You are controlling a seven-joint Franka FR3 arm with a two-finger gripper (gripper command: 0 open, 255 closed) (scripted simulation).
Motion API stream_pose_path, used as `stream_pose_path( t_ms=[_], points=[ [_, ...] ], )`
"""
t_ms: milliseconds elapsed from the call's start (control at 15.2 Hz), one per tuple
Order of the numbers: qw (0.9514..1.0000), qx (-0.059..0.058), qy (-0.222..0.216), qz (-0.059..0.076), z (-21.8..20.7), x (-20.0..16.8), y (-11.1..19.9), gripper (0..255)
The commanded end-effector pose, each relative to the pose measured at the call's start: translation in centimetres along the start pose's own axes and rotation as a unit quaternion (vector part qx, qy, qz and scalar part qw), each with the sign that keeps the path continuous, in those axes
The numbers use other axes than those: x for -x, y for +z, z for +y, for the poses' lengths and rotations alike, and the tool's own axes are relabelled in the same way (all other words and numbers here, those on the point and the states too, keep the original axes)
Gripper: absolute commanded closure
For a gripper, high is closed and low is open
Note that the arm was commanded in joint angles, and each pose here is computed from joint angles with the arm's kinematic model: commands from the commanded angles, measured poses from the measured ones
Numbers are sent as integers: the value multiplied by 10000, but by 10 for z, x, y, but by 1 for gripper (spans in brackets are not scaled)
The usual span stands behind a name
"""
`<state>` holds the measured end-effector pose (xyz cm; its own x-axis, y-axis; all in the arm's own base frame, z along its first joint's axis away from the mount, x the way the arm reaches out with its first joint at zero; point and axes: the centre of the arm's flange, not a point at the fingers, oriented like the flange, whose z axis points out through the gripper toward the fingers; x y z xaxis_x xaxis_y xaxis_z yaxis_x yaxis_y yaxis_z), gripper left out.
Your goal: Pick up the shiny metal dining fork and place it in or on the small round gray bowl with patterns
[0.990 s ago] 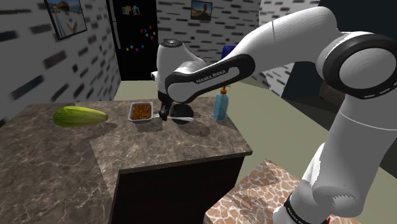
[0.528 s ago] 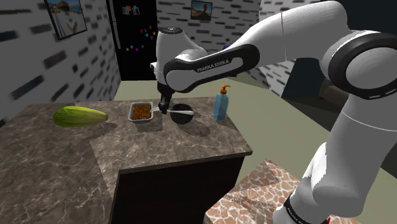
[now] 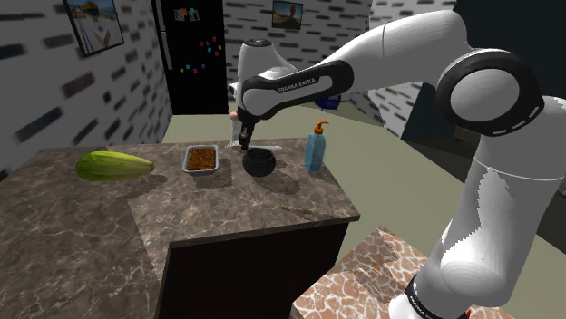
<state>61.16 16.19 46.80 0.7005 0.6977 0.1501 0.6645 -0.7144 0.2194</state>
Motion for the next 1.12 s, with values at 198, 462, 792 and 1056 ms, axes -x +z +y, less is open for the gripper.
stream_pose_path(
  t_ms=[198, 462, 792, 1056],
  points=[
    [10000, 1, -6, 1, 62, 8, 16, 255],
    [10000, 1, -6, 1, 67, 12, 34, 255],
    [10000, 1, -6, 1, 61, 16, 60, 255],
    [10000, 1, -6, 1, 58, 18, 73, 255]
  ],
)
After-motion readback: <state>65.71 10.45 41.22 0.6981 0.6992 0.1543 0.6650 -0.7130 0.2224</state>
